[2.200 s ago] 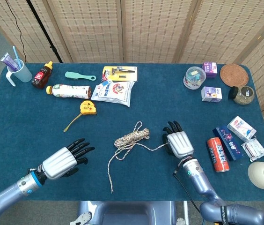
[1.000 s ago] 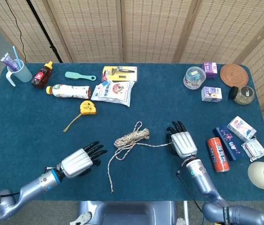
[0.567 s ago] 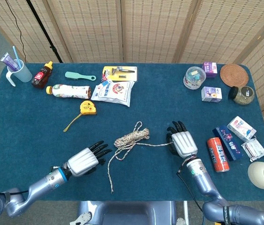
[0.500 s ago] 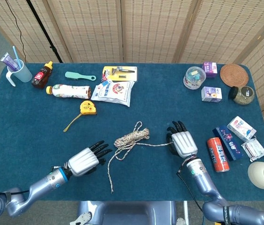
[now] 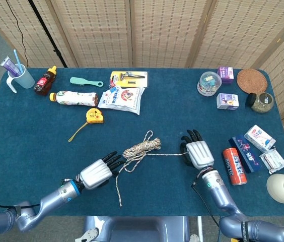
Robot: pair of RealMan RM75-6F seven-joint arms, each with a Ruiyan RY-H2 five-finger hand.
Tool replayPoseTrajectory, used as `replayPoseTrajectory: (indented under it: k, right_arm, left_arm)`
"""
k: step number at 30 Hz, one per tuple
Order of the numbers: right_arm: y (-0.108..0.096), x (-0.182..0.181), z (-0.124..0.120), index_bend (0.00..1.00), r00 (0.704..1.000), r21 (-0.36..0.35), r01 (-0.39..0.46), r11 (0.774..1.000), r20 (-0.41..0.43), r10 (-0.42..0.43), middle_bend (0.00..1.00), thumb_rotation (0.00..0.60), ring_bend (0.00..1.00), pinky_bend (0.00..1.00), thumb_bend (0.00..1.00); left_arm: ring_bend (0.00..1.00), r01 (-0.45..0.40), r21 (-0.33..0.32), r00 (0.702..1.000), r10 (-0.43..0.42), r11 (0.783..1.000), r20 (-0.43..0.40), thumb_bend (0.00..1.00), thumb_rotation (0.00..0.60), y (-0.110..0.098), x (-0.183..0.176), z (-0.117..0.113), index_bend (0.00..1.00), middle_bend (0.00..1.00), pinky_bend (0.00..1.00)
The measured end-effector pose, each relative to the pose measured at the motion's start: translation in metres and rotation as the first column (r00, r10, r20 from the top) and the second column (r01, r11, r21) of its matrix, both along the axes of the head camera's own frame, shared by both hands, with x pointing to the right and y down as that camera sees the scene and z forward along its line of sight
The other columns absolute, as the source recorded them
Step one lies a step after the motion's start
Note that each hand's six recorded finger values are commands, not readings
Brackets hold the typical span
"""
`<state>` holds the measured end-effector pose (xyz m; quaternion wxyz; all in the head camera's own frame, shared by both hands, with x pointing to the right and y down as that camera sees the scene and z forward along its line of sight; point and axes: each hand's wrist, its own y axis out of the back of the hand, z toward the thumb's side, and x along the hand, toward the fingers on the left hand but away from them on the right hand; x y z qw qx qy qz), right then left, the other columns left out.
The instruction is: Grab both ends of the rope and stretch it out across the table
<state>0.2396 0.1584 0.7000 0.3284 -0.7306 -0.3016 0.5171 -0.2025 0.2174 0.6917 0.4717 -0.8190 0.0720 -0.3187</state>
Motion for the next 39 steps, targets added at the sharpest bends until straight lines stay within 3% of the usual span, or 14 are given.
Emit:
replayPoseTrajectory:
  k: [39]
  right_arm:
    - [-0.002, 0.014, 0.003, 0.59, 1.0, -0.006, -0.028, 1.0, -0.004, 0.028, 0.26, 0.6, 0.06, 0.0, 0.54]
  left_arm:
    - [0.0, 0.01, -0.005, 1.0, -0.01, 1.0, -0.009, 0.32, 0.6, 0.008, 0.026, 0.013, 0.49, 0.13, 0.0]
